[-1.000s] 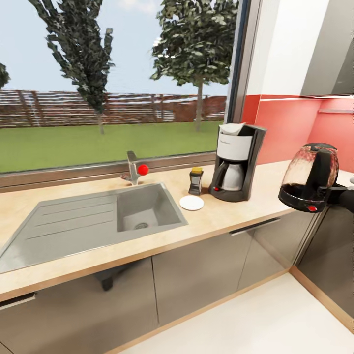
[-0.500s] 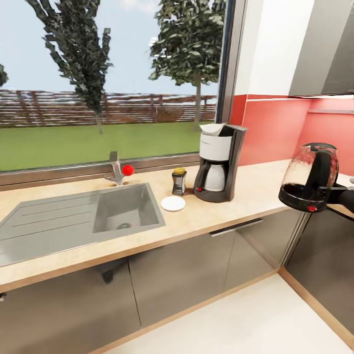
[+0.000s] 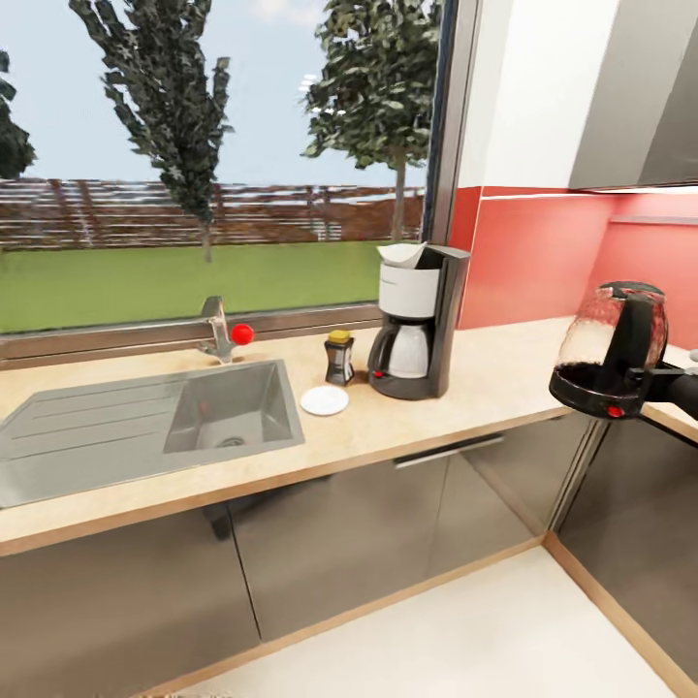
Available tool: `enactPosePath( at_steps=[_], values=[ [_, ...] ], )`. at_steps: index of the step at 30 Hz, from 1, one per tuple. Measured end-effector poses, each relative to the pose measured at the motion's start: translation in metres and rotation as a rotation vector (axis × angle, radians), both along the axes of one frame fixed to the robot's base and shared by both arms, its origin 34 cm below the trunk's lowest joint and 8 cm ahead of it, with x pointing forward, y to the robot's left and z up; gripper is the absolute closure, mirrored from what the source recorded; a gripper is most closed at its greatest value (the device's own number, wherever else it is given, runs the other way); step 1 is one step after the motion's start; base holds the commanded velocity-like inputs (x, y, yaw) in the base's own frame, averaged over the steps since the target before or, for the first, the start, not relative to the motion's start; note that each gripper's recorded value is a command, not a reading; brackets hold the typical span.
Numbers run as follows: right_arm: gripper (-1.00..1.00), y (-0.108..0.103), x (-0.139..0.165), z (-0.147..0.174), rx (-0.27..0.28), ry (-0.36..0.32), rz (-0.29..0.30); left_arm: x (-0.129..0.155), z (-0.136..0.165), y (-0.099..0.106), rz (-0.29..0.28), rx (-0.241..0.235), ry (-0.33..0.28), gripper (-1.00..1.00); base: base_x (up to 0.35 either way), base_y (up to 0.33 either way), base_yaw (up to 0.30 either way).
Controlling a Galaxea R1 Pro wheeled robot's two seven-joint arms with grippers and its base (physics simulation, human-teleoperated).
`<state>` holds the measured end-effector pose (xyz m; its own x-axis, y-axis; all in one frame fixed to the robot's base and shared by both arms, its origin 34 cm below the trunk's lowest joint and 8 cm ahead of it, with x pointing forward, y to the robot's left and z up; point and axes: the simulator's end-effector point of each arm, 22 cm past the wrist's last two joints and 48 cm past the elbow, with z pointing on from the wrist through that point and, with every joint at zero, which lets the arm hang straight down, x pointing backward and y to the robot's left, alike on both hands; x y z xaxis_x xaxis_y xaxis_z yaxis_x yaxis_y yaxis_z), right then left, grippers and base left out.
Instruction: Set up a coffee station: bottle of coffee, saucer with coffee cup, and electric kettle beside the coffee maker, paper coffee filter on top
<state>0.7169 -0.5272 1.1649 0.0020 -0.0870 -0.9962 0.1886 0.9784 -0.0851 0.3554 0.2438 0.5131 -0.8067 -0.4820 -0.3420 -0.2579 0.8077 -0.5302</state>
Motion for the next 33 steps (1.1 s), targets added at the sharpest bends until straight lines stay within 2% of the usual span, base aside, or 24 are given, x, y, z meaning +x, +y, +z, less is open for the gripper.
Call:
enactPosePath(
  at_steps=[8, 27, 33],
  values=[
    [1.00, 0.0001, 0.0000, -0.0003, 0.000, 0.001, 0.001, 0.0002, 0.0001, -0.0003, 0.000, -0.001, -0.001, -1.00, 0.000, -0.006, 0.061],
    [1.00, 0.0004, 0.0000, -0.0008, 0.000, 0.001, 0.002, 0.0002, 0.0001, -0.0007, 0.000, -0.001, -0.001, -1.00, 0.000, -0.043, 0.253],
    [1.00, 0.0007, 0.0000, -0.0007, 0.001, 0.001, 0.003, 0.0003, 0.0001, -0.0012, -0.001, -0.002, 0.000, -1.00, 0.000, -0.203, 0.089]
  ],
)
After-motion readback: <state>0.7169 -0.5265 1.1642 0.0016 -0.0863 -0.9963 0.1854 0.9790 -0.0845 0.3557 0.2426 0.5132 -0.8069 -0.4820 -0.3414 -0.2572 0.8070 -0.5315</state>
